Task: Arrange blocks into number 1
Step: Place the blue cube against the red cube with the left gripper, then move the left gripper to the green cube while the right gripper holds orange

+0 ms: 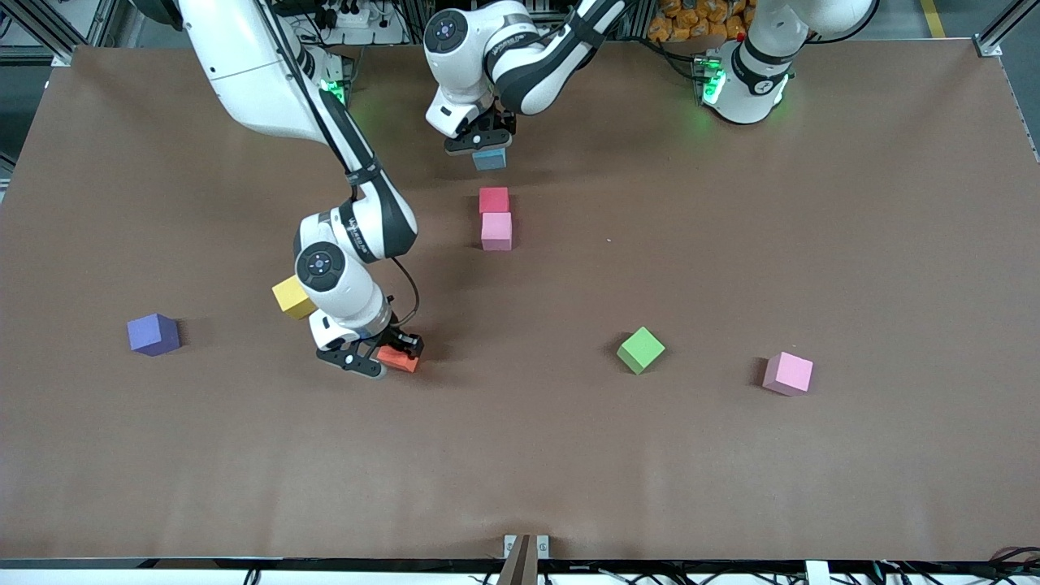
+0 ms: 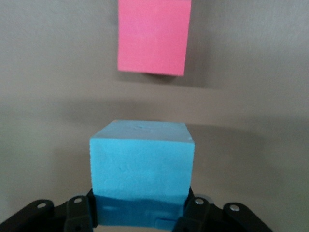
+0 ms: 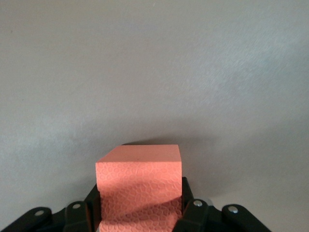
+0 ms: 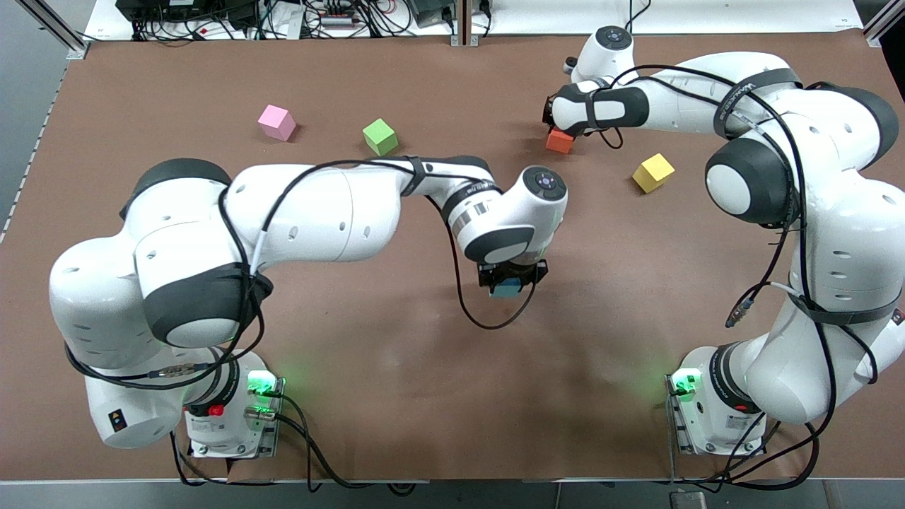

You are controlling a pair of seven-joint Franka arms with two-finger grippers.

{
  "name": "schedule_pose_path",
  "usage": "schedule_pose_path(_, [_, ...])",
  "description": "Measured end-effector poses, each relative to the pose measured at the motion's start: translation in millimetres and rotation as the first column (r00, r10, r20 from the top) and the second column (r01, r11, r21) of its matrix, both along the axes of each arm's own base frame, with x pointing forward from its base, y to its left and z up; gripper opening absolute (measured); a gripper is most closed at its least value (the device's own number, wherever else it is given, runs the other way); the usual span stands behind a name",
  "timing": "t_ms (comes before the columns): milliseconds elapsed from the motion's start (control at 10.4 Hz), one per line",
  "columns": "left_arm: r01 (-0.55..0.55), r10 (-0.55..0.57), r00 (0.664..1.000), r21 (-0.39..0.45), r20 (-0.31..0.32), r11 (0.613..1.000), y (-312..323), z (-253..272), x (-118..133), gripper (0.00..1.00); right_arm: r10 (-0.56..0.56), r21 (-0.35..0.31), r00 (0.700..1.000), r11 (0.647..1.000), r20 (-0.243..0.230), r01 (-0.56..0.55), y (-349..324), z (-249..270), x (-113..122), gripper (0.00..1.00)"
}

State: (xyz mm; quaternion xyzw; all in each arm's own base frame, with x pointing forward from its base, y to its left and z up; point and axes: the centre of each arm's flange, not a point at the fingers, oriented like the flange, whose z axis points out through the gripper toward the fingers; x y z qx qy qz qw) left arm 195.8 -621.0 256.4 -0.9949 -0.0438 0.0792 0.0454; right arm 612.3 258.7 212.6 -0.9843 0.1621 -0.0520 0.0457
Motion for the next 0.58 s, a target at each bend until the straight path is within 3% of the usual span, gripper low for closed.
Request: schedule_pose_path(578, [0.051, -0.051, 0.999, -0.004, -0.013, 0.999, 1.4, -46.0, 4.5, 0.60, 0.054, 0.005, 0.996, 0.999, -0.064, -0.054, -39.1, 57.6, 3.9, 0.63])
